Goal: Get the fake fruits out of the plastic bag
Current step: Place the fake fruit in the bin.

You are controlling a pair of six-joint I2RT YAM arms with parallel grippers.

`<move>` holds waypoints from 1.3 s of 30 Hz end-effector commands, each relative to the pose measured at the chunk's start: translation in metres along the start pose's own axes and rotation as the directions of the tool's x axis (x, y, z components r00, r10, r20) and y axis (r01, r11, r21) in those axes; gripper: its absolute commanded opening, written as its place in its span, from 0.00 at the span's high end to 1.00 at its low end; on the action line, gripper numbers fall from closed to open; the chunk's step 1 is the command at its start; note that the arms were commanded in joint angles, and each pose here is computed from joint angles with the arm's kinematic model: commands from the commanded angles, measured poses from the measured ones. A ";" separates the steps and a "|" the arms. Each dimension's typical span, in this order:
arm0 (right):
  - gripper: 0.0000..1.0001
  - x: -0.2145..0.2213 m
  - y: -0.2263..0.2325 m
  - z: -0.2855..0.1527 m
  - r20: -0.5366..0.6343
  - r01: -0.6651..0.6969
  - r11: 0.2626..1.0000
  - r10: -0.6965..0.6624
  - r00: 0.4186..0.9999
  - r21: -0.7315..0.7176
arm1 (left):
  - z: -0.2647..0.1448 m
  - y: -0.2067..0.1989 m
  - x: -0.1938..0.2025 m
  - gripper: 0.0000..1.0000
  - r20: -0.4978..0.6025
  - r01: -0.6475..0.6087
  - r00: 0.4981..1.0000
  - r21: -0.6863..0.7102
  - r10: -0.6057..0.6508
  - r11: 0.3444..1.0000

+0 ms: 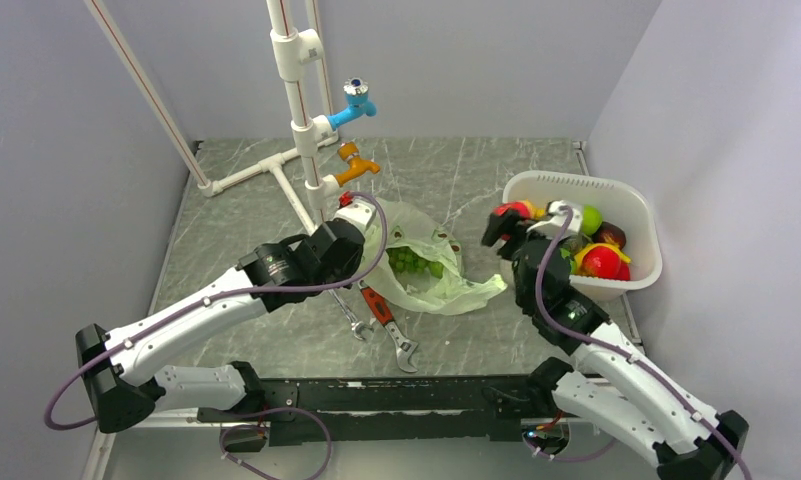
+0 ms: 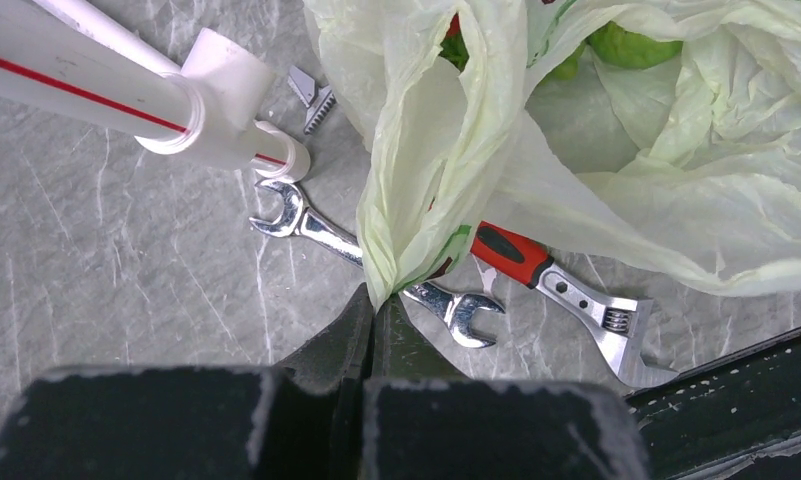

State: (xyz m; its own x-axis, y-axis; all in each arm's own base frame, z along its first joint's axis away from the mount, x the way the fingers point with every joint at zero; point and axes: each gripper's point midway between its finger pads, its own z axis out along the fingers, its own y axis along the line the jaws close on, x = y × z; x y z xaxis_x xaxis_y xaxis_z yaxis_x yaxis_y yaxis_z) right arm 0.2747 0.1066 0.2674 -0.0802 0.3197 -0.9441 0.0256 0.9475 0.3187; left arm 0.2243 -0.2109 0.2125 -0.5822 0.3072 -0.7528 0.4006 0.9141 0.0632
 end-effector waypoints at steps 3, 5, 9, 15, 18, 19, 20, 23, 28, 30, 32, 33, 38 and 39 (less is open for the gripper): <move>1.00 -0.023 -0.088 0.011 0.083 -0.113 0.911 0.087 0.993 0.397 | -0.011 0.003 -0.010 1.00 0.054 0.048 0.997 0.014 -0.049 0.999; 1.00 -0.028 -0.106 0.011 0.111 -0.126 0.865 0.082 0.990 0.486 | -0.011 0.001 -0.009 1.00 0.056 0.053 0.997 0.025 -0.054 0.998; 1.00 -0.019 -0.129 0.026 0.104 -0.171 0.803 0.136 0.985 0.570 | -0.010 -0.004 -0.010 1.00 0.059 0.055 0.997 0.050 -0.058 0.997; 0.94 -0.002 -0.121 0.065 0.019 -0.180 0.854 0.196 0.980 0.488 | -0.013 -0.005 -0.016 1.00 0.062 0.045 0.997 0.057 -0.049 0.997; 0.50 0.001 -0.116 0.072 -0.010 -0.158 0.878 0.182 0.983 0.453 | -0.015 -0.004 -0.015 1.00 0.069 0.051 0.996 0.061 -0.055 0.997; 0.35 0.003 -0.111 0.074 -0.025 -0.147 0.897 0.173 0.985 0.418 | -0.015 -0.004 -0.014 1.00 0.073 0.053 0.996 0.062 -0.058 0.997; 0.21 0.005 -0.104 0.076 -0.038 -0.139 0.916 0.165 0.986 0.376 | -0.015 -0.004 -0.015 1.00 0.079 0.055 0.995 0.064 -0.060 0.996; 0.02 0.006 -0.098 0.076 -0.061 -0.114 0.935 0.143 0.988 0.337 | -0.014 -0.005 -0.013 1.00 0.078 0.053 0.995 0.068 -0.058 0.996; 0.00 0.001 -0.108 0.069 -0.050 -0.091 0.919 0.119 0.992 0.385 | -0.011 -0.008 -0.012 1.00 0.065 0.044 0.997 0.072 -0.048 0.996; 0.01 -0.001 -0.108 0.067 -0.047 -0.089 0.919 0.115 0.992 0.383 | -0.010 -0.008 -0.013 1.00 0.064 0.039 0.997 0.073 -0.043 0.997; 0.01 -0.004 -0.095 0.067 -0.069 -0.082 0.946 0.108 0.992 0.313 | -0.010 -0.009 -0.014 1.00 0.065 0.033 0.997 0.074 -0.038 0.997; 0.01 -0.006 -0.086 0.066 -0.080 -0.082 0.960 0.106 0.991 0.267 | -0.009 -0.008 -0.013 1.00 0.063 0.031 0.997 0.071 -0.035 0.997; 0.04 -0.030 -0.016 0.051 -0.083 -0.071 0.990 0.061 0.995 -0.123 | -0.007 -0.005 -0.009 1.00 0.045 0.012 0.999 0.047 -0.014 0.999; 0.07 -0.028 0.008 0.042 -0.104 -0.075 0.962 0.049 0.993 -0.263 | -0.007 -0.004 -0.009 1.00 0.044 0.007 0.999 0.043 -0.009 0.999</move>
State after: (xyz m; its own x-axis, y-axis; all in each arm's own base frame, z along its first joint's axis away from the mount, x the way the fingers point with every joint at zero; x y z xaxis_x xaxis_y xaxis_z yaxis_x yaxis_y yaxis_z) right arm 0.3308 0.0386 0.2290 -0.2249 0.4047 -0.8864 0.2210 0.9072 0.3581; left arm 0.2189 -0.2129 0.2171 -0.5713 0.2871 -0.7689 0.4235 0.9056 0.0235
